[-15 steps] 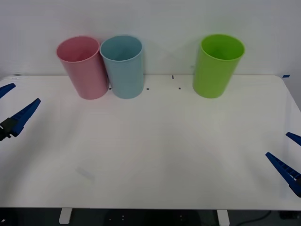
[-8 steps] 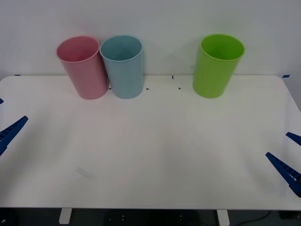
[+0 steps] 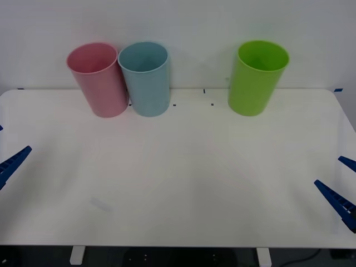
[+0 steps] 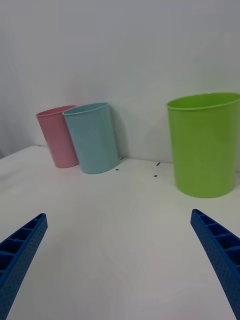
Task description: Grasp the object on the table and drop it into the matching bin: aluminum can to the light blue bin, PET bottle to the pink bin.
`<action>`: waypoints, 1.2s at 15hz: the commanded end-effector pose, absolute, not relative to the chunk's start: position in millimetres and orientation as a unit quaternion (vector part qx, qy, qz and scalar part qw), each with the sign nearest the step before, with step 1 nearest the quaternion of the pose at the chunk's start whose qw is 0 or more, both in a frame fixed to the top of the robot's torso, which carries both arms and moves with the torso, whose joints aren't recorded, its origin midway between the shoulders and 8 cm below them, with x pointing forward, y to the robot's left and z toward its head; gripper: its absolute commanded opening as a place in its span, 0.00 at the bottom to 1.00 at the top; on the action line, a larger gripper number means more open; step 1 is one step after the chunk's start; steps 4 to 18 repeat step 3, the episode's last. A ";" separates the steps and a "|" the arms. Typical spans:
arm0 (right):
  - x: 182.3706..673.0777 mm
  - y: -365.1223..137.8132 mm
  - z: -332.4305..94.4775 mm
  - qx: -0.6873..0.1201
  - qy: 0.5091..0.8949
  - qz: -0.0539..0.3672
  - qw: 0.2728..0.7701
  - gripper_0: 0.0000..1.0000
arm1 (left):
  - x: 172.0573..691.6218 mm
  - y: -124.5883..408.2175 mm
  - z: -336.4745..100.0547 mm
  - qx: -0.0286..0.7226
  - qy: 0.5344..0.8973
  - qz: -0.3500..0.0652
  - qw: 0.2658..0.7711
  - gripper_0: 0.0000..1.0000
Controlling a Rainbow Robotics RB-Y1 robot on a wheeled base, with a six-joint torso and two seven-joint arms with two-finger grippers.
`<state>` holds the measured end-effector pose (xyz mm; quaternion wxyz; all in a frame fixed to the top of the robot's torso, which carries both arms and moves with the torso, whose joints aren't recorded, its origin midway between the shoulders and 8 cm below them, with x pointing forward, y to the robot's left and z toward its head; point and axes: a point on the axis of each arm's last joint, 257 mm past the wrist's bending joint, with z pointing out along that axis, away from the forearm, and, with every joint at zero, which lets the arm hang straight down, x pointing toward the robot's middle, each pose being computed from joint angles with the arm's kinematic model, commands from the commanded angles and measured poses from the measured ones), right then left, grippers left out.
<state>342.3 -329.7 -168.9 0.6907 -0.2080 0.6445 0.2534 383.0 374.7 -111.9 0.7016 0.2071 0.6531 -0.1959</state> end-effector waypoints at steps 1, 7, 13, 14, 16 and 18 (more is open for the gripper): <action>342.3 -329.7 -168.9 -0.208 0.645 0.253 0.691 1.00 | 380.7 374.1 -115.9 0.207 0.656 -0.198 0.698 1.00; 342.3 -329.7 -168.9 -0.208 0.645 0.253 0.691 1.00 | 380.6 373.3 -116.7 0.208 0.657 -0.198 0.697 1.00; 342.3 -329.7 -168.9 -0.208 0.645 0.253 0.691 1.00 | 380.6 373.3 -116.7 0.208 0.657 -0.198 0.697 1.00; 342.3 -329.7 -168.9 -0.208 0.645 0.253 0.691 1.00 | 380.6 373.3 -116.7 0.208 0.657 -0.198 0.697 1.00; 342.3 -329.7 -168.9 -0.208 0.645 0.253 0.691 1.00 | 380.6 373.3 -116.7 0.208 0.657 -0.198 0.697 1.00; 342.3 -329.7 -168.9 -0.208 0.645 0.253 0.691 1.00 | 380.6 373.3 -116.7 0.208 0.657 -0.198 0.697 1.00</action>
